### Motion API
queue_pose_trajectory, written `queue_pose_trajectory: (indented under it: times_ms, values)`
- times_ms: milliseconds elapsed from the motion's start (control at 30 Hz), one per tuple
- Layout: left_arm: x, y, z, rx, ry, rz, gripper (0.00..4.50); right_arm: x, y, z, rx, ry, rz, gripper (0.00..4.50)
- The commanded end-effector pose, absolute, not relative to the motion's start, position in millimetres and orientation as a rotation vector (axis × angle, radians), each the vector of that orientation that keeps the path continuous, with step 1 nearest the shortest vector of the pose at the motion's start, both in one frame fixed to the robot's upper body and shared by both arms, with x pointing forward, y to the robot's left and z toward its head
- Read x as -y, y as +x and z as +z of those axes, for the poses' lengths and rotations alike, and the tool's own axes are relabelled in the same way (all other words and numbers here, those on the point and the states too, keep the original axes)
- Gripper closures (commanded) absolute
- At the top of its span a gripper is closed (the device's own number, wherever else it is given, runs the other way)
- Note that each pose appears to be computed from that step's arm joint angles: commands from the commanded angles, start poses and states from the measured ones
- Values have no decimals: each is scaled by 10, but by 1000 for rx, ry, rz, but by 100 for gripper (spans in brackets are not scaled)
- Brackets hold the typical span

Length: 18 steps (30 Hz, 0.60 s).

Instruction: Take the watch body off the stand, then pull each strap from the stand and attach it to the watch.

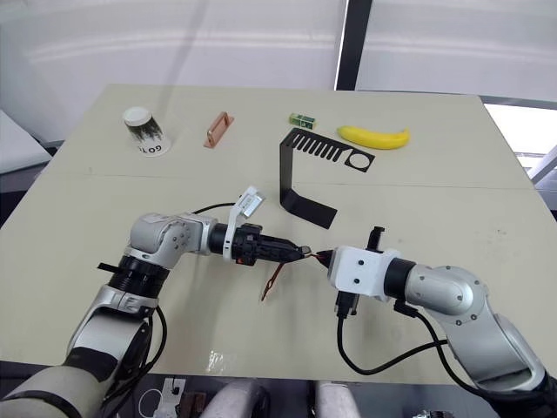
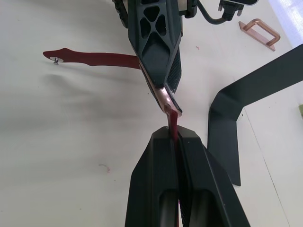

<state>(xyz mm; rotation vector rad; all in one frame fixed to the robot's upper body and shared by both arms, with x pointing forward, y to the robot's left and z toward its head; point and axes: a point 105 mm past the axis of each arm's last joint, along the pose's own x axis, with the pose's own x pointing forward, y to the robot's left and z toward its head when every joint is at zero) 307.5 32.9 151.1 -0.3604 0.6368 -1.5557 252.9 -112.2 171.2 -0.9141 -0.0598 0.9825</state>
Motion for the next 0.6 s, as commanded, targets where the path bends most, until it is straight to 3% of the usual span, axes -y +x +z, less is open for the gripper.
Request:
queue_pose_trajectory:
  times_ms: [33, 600]
  values:
    - [-320, 3050, 1559, -614, -367, -1580, 292, 1108, 2499, 1868, 125, -933, 960, 450]
    - [-274, 3046, 1639, -604, -413, -1582, 292, 1100, 2527, 1853, 146, -985, 950, 450]
